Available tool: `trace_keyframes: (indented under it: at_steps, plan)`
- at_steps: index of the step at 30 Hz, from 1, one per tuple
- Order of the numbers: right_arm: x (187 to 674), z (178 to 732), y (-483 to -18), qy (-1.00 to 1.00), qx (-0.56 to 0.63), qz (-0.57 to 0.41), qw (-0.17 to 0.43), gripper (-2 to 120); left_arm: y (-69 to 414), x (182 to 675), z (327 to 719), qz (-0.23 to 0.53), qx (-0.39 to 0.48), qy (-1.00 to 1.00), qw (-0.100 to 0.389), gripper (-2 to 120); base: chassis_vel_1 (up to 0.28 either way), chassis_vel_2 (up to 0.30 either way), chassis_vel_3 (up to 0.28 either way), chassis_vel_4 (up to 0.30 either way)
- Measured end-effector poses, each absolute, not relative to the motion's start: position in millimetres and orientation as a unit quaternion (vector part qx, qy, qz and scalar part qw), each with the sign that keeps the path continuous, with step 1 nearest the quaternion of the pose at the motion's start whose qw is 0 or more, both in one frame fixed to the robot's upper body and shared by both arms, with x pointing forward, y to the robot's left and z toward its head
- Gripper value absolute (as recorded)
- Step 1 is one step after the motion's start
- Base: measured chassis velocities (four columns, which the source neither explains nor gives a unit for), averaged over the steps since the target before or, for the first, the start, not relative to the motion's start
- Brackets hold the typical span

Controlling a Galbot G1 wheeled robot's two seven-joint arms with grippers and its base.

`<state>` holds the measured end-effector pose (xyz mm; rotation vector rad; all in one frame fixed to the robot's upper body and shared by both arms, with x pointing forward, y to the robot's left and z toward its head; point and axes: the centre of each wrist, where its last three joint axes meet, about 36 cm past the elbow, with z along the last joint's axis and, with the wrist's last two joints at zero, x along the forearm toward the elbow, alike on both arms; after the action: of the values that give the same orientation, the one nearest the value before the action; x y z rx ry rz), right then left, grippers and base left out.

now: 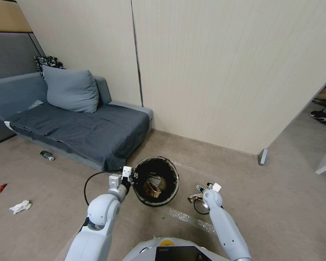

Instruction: Pick up the trash bin, then pick up the garbage from the floor and place it into the trash bin.

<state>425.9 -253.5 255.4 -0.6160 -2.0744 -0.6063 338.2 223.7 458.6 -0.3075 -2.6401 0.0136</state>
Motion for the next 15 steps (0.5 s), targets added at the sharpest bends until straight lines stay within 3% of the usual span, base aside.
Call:
trace_keyframes:
  at_steps: [15]
  plan:
    - [405, 284, -247, -0.85, -0.234, -0.227, 0.413, 100, 222, 338, 457, 0.005, -0.114, -0.964, 0.24, 1, 0.0, 0.0, 0.0, 0.0]
